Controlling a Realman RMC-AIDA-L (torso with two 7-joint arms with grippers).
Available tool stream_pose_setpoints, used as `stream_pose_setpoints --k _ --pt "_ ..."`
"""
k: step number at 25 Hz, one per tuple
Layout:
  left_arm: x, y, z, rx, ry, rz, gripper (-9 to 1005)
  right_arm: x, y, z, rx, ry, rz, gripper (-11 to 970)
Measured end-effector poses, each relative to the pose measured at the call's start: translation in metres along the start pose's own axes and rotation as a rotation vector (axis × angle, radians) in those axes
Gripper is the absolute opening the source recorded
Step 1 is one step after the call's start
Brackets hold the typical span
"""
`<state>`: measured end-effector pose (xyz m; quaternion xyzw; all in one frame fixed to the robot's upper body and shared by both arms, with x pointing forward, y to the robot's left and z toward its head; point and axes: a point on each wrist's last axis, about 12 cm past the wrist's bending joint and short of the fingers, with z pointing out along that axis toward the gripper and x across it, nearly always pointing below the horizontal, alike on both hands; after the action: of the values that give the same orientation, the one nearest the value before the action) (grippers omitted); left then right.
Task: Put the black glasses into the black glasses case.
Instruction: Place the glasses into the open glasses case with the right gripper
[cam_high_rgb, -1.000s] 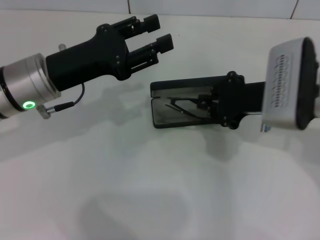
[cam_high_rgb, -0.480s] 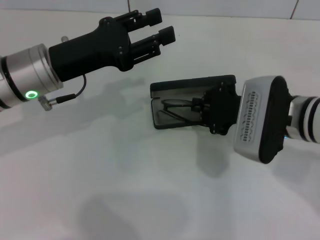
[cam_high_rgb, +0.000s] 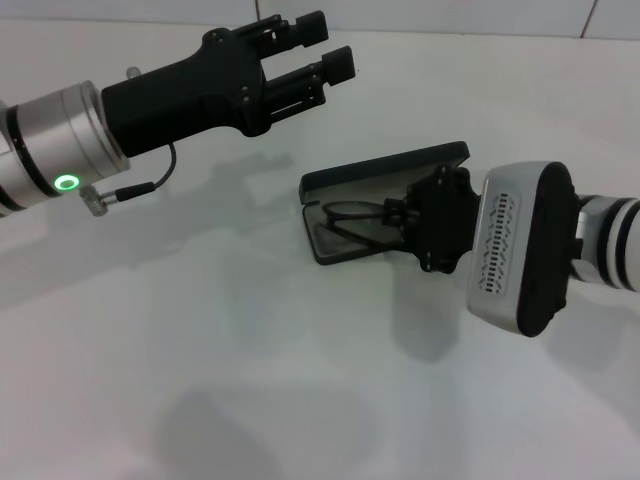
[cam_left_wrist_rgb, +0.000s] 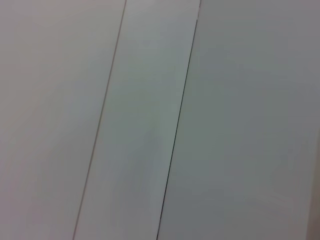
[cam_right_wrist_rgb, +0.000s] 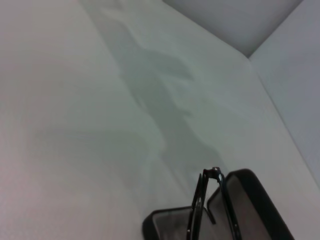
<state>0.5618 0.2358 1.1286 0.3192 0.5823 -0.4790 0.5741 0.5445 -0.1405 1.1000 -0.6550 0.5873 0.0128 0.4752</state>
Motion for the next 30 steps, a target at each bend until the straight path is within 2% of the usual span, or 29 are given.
stream_pose_setpoints --k 6,13,19,23,30 --pt "0.001 0.000 0.000 -0.002 0.000 0.004 603 0.001 -0.008 -0.015 -0.099 -0.023 0.038 106" --pt "0.004 -0.002 -0.003 -0.011 -0.003 0.005 603 0.002 -0.029 -0.035 -0.069 -0.007 0.023 106" --pt "0.011 -0.006 -0.006 -0.026 -0.015 0.018 602 -0.002 -0.040 -0.042 -0.070 0.087 -0.054 105" --pt "0.016 -0.010 -0.003 -0.025 -0.021 0.029 602 -0.006 -0.041 -0.038 -0.078 0.123 -0.096 106" --pt "0.018 -0.011 -0.002 -0.024 -0.020 0.038 602 -0.014 -0.029 -0.023 -0.056 0.168 -0.201 107"
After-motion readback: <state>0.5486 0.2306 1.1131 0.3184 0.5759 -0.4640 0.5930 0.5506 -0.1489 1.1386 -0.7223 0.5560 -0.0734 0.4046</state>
